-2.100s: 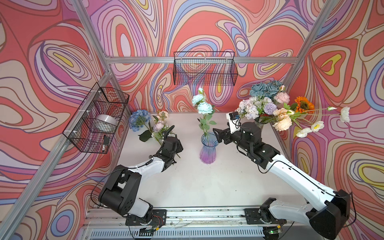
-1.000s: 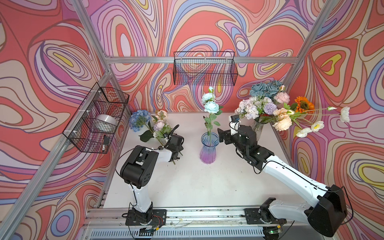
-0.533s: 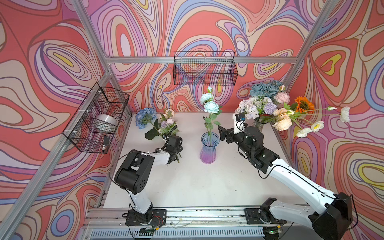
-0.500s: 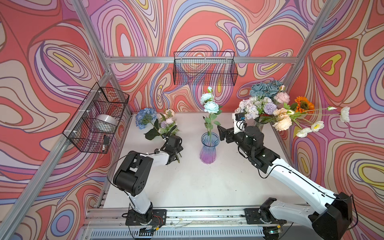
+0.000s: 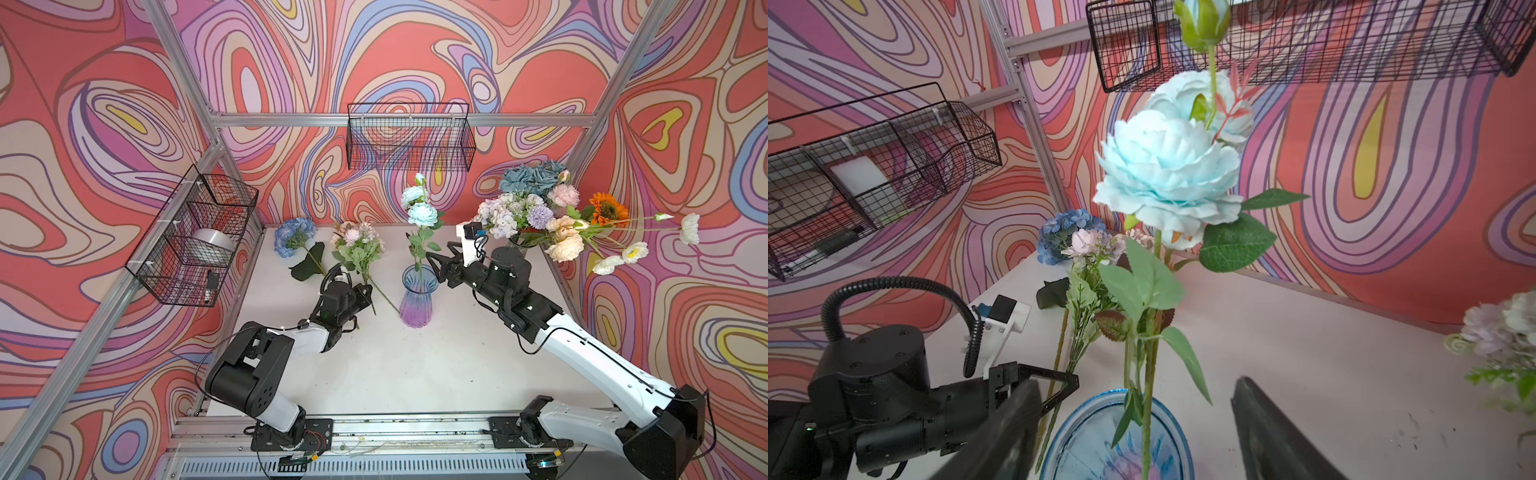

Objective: Arrange the flowers into the vase
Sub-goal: 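Lift the pink-lavender bunch toward the vase with the left while the right reaches for it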

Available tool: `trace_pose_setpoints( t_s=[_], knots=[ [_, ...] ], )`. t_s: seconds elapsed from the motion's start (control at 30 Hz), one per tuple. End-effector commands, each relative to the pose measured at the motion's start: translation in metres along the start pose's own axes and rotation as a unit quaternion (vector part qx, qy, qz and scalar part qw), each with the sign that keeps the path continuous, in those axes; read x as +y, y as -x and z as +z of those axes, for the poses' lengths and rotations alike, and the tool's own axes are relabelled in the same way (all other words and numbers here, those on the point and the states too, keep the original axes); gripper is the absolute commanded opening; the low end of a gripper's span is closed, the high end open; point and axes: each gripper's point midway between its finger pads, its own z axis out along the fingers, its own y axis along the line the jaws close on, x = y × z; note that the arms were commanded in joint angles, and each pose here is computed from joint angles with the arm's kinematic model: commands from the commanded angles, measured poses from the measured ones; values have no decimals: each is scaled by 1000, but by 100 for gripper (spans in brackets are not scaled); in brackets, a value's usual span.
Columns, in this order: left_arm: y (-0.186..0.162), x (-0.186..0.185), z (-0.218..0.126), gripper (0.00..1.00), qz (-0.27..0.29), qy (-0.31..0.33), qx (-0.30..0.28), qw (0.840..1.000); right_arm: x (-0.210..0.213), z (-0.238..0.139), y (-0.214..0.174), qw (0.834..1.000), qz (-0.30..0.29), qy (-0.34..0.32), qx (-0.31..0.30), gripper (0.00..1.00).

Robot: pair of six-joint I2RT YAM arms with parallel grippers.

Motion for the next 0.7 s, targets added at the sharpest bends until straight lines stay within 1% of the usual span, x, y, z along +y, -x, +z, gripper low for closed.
trace_pose_setpoints(
  t_s=[0.0, 0.13, 0.2, 0.37, 0.47, 0.57, 0.63, 0.67],
  knots=[
    [18, -49, -16, 0, 42, -119, -47, 991, 13, -5, 10, 999, 6, 32, -8, 73],
    [28, -65, -30, 0, 78, -148, -79, 983, 25, -4, 12, 997, 23, 67, -6, 70],
    [36, -76, -40, 0, 103, -159, -96, 977, 28, 1, 12, 997, 36, 70, 6, 64],
    [63, -102, -66, 0, 158, -157, -145, 964, 50, 11, 9, 994, 38, 98, 19, 57],
    [77, -118, -87, 0, 186, -159, -177, 953, 75, 17, 7, 991, 32, 127, 23, 56],
    [83, -140, -106, 0, 218, -173, -196, 940, 102, 27, 1, 986, 23, 159, 37, 56],
    [83, -154, -116, 0, 239, -184, -201, 932, 117, 34, -2, 982, 26, 183, 43, 59],
    [77, -159, -118, 0, 252, -190, -195, 929, 124, 37, -2, 979, 30, 198, 44, 60]
  ],
)
